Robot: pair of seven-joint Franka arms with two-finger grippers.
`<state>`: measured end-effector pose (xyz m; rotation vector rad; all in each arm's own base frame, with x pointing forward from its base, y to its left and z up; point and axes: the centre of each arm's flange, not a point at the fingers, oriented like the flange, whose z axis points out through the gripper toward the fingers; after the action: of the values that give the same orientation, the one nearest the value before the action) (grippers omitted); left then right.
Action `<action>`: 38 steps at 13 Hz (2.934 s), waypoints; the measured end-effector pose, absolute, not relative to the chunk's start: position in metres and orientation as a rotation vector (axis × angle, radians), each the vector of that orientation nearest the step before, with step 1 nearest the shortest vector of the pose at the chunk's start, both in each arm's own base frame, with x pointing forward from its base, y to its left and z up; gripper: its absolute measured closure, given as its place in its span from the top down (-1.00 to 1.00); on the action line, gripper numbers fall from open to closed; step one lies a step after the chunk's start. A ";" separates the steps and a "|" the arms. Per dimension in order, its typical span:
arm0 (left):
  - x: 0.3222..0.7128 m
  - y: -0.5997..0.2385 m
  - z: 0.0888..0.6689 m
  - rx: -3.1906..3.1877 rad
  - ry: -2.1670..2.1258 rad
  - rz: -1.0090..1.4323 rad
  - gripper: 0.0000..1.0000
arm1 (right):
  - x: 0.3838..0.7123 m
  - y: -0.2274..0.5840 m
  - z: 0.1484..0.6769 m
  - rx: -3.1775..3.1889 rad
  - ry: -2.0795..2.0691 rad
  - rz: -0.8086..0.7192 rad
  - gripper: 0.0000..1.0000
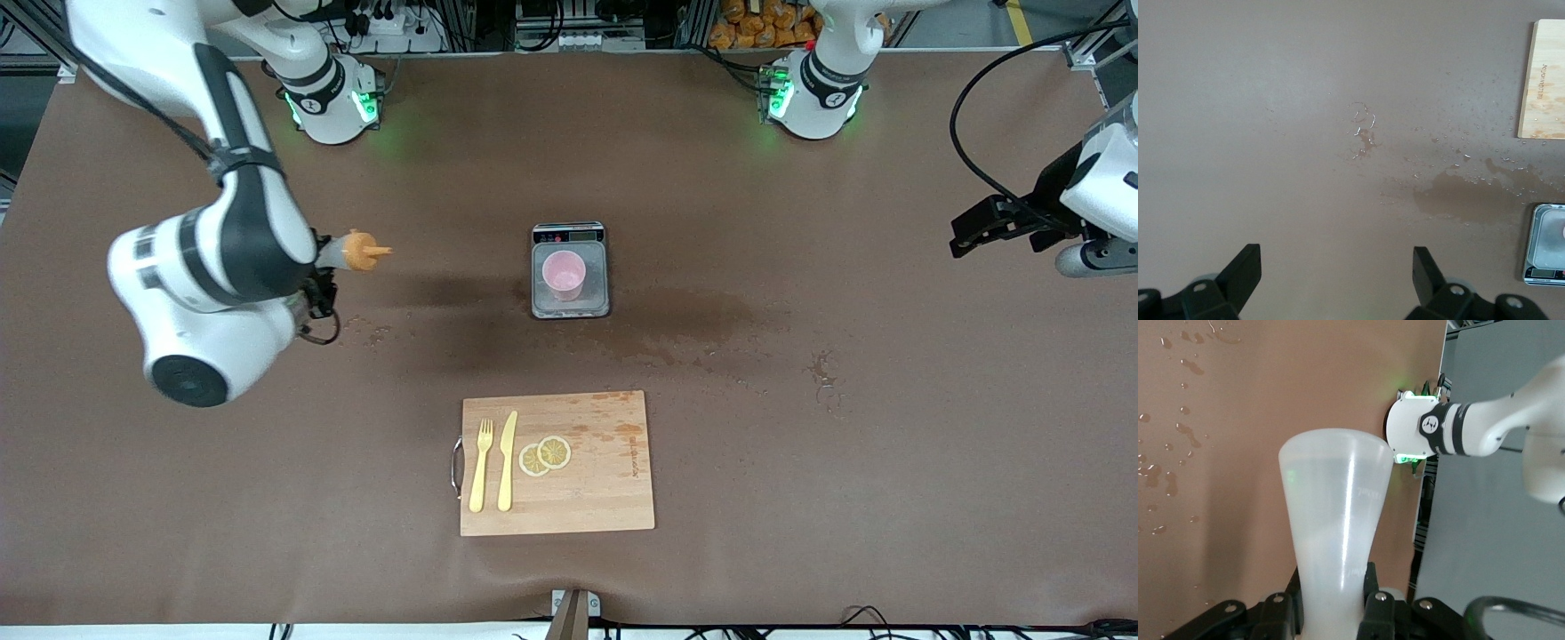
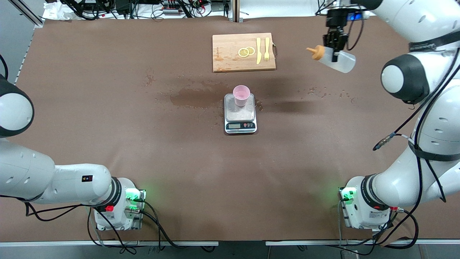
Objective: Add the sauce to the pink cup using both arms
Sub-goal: 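Carry the bottle away from the scale with the right gripper, then lower the bottle upright onto the table with the right gripper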
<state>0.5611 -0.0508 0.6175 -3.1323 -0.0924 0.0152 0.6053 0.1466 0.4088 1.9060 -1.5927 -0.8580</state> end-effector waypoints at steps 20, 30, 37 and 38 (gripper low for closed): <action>0.561 -0.048 0.618 -3.132 -0.099 0.012 1.00 | 0.587 -0.156 0.292 2.555 -1.288 -1.840 -0.29; 0.561 -0.048 0.618 -3.132 -0.099 0.012 1.00 | 0.568 -0.196 0.186 2.731 -1.249 -2.069 -0.29; 0.561 -0.048 0.618 -3.132 -0.100 0.013 1.00 | 0.561 -0.193 0.143 2.787 -1.193 -2.120 -0.29; 0.561 -0.048 0.618 -3.132 -0.100 0.013 1.00 | 0.561 -0.192 0.139 2.781 -1.192 -2.130 -0.29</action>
<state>0.5613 -0.0482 0.6183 -3.1321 -0.0997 0.0125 0.5607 -0.1918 0.1387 2.7812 -1.1916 -2.1297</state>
